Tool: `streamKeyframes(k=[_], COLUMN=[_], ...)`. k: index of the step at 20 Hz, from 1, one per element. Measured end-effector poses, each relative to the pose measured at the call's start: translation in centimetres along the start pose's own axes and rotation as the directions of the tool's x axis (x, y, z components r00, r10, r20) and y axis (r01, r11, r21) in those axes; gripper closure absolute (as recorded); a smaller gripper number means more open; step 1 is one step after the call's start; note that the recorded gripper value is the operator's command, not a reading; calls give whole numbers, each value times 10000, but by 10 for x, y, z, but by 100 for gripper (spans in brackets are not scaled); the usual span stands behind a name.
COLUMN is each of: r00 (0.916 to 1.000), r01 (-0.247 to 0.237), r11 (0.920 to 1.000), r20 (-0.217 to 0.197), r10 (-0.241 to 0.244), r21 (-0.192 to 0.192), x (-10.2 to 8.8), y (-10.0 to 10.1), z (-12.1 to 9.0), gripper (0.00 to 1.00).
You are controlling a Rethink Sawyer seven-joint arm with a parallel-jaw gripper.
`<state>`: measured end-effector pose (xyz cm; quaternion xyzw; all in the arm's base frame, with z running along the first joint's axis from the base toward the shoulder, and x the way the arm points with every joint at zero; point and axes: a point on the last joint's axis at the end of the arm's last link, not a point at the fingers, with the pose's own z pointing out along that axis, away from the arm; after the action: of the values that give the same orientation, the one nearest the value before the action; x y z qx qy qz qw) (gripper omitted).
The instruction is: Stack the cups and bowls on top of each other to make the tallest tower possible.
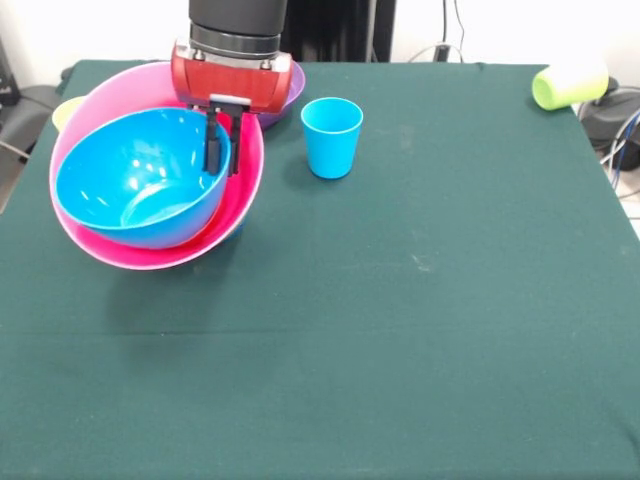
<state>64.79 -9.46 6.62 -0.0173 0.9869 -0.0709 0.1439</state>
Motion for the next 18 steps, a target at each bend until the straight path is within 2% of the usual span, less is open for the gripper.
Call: streamKeyframes(k=[18], r00=[9996], r01=[-57], r11=[9995], r20=[-280], r10=[66], r21=[309], x=[24], y=[-12], z=[-15], gripper=[100])
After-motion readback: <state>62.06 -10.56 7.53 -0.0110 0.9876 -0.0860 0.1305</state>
